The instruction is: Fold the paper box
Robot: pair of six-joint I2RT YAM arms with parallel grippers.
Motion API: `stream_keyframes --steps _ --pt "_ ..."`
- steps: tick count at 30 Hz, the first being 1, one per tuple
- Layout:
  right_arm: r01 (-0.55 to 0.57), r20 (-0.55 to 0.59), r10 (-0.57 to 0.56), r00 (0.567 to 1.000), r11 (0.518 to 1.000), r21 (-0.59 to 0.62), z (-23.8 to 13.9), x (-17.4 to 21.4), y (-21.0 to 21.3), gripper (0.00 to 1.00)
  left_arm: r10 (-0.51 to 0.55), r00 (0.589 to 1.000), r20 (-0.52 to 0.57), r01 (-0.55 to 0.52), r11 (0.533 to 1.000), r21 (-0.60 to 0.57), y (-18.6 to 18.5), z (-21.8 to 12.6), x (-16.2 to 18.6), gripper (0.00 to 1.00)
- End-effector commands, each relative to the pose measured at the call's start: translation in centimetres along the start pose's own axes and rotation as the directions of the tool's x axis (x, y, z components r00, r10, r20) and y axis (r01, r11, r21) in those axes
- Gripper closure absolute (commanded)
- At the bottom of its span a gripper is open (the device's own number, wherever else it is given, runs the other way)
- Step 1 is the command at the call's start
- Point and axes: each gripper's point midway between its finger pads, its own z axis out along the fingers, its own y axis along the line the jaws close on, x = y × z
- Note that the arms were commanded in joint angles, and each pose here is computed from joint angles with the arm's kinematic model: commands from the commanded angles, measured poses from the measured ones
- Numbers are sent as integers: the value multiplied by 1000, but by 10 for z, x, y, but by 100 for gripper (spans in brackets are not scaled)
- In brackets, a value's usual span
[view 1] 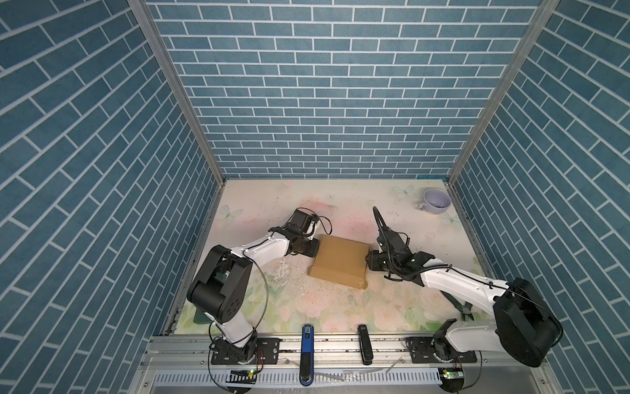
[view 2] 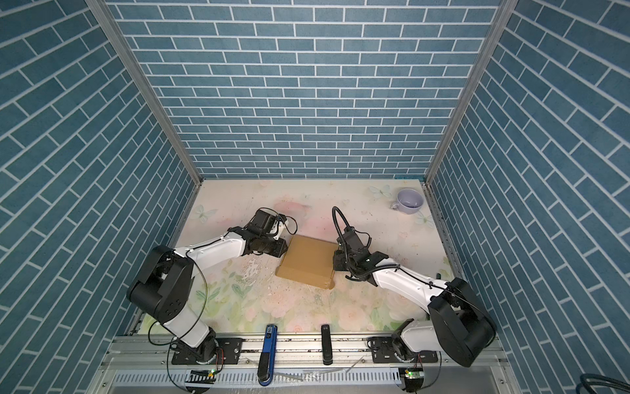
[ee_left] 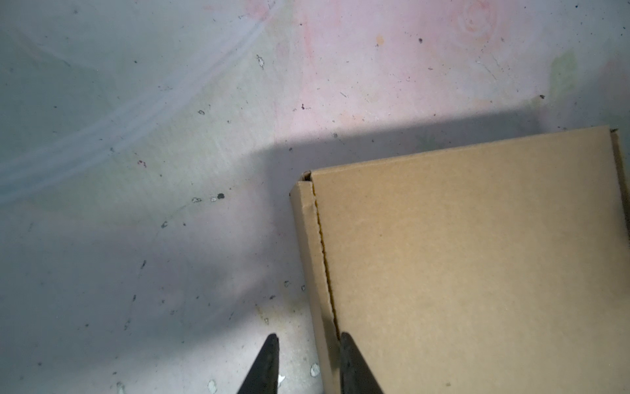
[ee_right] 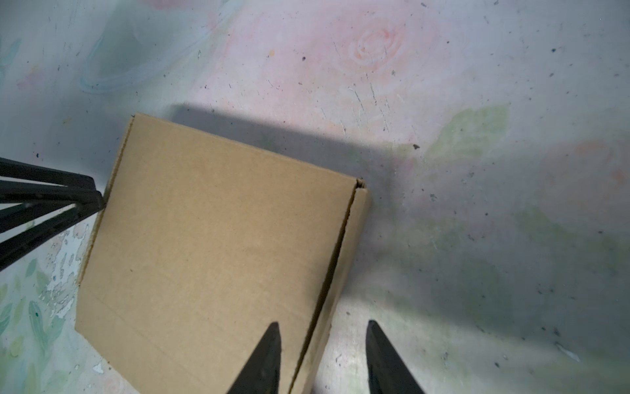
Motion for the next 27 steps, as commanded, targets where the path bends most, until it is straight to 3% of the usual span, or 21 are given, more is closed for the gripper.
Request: stream_keyframes --steps 1,16,22,27 --pt "-4 17 4 1000 1000 12 -5 -2 -4 58 3 1000 -11 -4 1000 -15 5 4 -1 69" --pt "-56 28 56 998 998 4 -14 -1 -7 57 -32 999 3 32 999 -15 8 12 6 78" --pt "-131 28 132 991 991 -34 -16 3 -5 42 -60 998 11 60 998 -4 12 16 12 82" --pt "-167 33 168 985 985 -47 -15 5 -6 38 -78 997 18 78 997 15 15 18 16 84"
